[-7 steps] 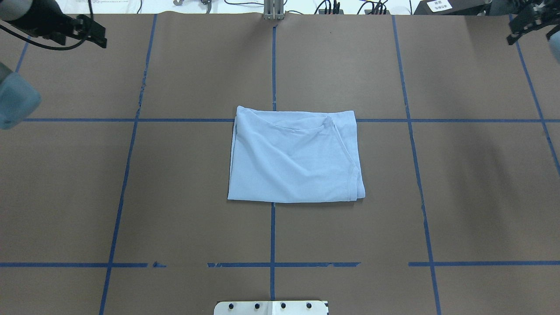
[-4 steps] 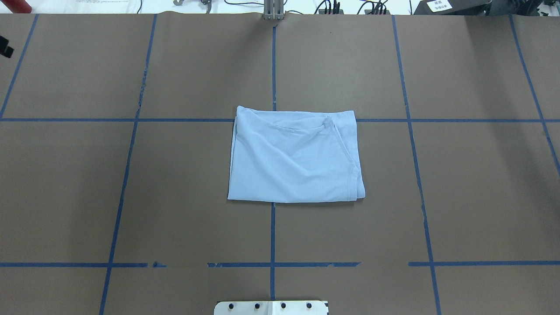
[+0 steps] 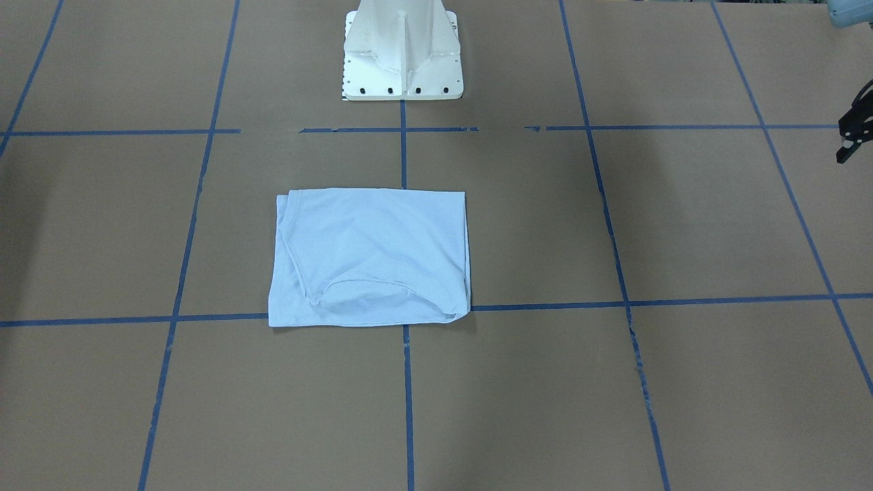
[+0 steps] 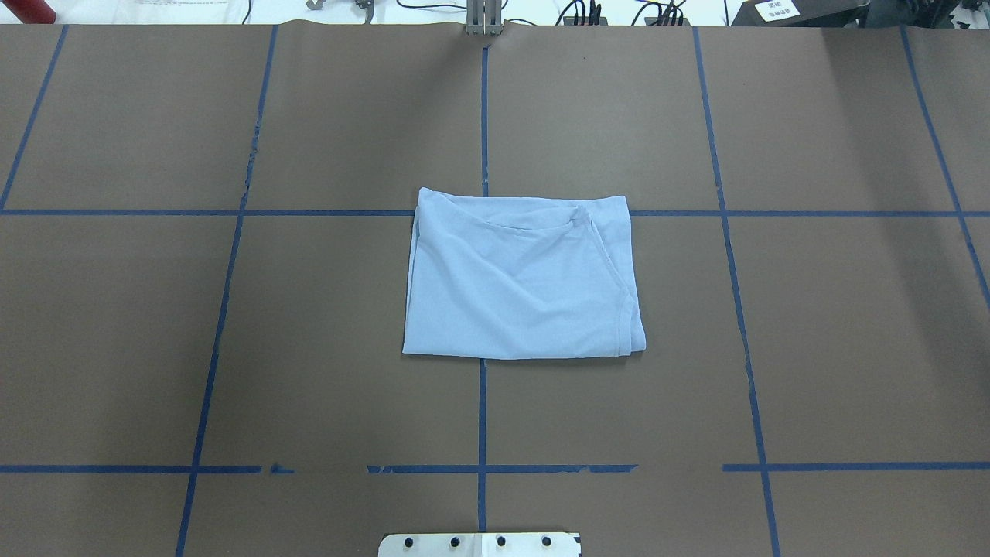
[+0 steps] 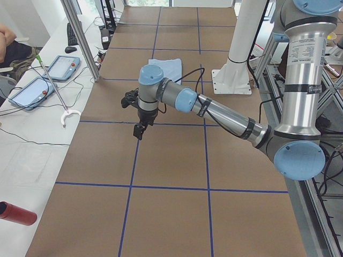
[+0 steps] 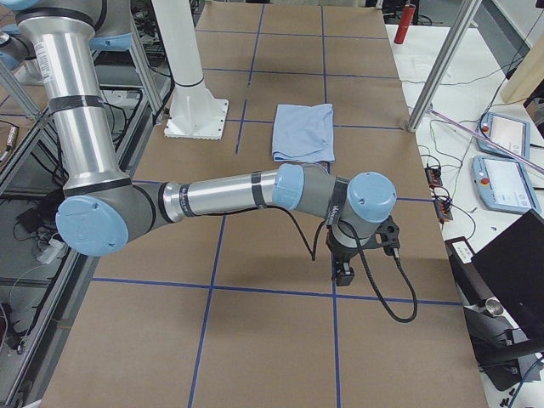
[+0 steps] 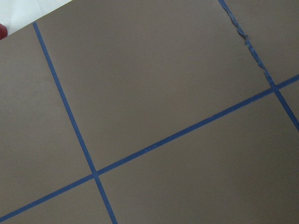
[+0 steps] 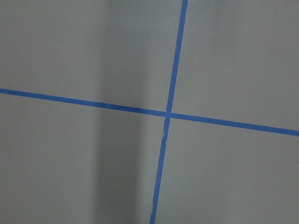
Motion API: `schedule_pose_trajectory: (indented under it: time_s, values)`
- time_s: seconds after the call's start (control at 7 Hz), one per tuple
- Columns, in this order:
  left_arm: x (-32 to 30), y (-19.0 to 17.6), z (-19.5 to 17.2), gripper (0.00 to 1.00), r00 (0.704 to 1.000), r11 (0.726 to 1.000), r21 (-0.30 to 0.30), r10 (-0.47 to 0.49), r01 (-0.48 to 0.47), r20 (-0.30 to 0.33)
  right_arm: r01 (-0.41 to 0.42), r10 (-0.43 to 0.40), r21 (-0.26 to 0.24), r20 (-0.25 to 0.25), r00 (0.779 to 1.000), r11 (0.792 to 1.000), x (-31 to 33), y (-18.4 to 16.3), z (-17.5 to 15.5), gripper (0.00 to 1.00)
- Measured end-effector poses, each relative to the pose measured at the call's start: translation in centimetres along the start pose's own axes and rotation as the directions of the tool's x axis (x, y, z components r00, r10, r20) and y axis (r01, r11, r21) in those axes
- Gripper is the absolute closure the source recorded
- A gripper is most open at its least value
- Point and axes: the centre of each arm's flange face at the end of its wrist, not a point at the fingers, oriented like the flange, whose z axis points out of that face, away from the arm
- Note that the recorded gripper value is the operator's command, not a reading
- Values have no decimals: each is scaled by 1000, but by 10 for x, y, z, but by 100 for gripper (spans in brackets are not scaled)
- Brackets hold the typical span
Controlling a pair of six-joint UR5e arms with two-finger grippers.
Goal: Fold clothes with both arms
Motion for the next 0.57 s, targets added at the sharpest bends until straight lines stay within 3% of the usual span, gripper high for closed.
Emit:
schedule_pose_trajectory:
  time_s: [0.29, 0.57]
  values:
    - [-24, 9, 29, 0, 998, 997, -50, -64, 64, -4, -12, 11, -31, -20, 1000, 999, -15, -3, 21, 0]
    - [-93, 32, 53, 0, 987, 982, -96, -163, 164, 18, -36, 35, -51, -12, 999, 998, 4, 20, 53, 0]
